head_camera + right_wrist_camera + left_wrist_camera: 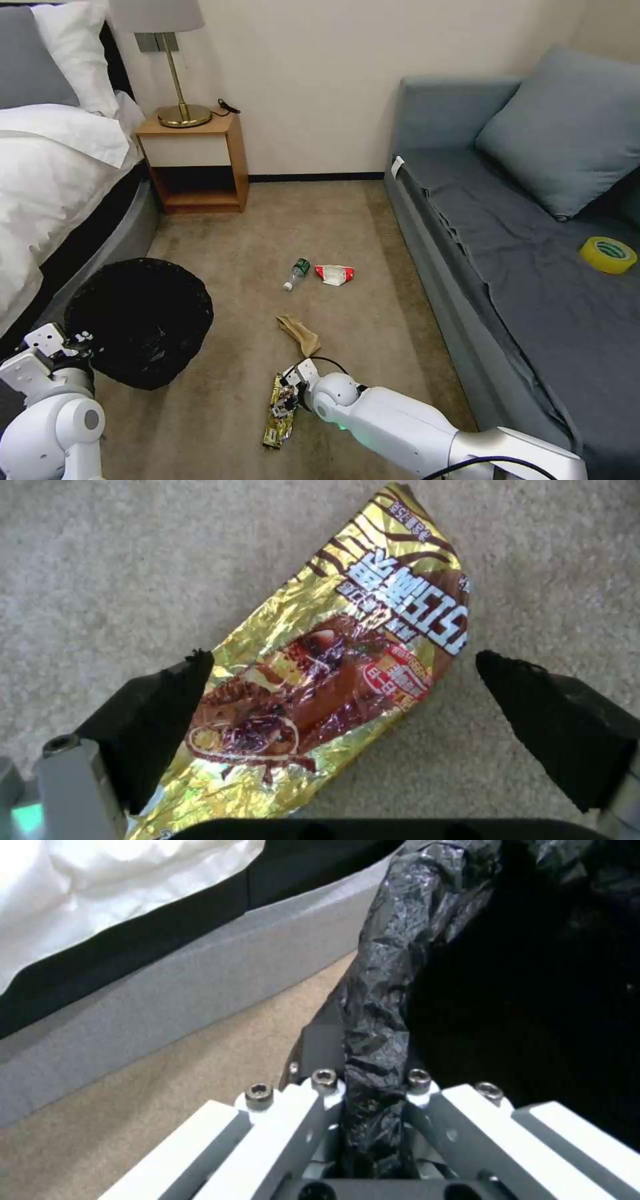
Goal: Pick up the trash bin, then pick up the garbage on the floor and place it into the trash bin.
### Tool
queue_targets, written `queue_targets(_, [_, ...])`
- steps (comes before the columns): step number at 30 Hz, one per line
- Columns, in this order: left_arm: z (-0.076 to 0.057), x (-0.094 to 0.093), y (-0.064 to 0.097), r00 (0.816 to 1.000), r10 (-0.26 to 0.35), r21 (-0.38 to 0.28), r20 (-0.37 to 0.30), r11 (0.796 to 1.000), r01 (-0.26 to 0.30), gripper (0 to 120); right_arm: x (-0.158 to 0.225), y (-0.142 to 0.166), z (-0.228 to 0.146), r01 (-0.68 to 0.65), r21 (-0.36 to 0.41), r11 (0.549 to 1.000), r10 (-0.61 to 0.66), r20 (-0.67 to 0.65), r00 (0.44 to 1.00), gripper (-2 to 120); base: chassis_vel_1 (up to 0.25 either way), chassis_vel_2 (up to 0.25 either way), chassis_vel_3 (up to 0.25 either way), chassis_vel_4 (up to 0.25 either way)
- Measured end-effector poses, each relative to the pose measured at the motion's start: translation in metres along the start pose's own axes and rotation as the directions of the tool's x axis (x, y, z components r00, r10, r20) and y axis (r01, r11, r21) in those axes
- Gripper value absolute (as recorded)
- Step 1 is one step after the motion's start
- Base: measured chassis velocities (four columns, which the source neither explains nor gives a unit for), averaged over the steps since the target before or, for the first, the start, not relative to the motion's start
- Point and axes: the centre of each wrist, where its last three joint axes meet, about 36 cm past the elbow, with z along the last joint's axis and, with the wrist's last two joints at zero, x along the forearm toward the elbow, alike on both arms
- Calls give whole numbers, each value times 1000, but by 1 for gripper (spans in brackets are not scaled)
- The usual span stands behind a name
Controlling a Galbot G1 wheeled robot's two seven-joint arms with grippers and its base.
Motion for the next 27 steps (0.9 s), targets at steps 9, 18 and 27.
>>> queue_targets(9, [1,-2,1,1000,-2,0,-3,1000,2,2,-3,1,5,-2,5,1000,2,-7,1000,99,0,0,0,0])
queue_targets(18, [1,-1,1,1000,-2,0,-3,1000,2,2,-5,8,5,4,19,1000,-4,-9,1000,99,0,0,0,0])
queue_targets(27, [1,-1,-1,1000,0,1,-3,1000,0,2,-6,12,5,7,31,999,-7,-9,1000,98,0,0,0,0])
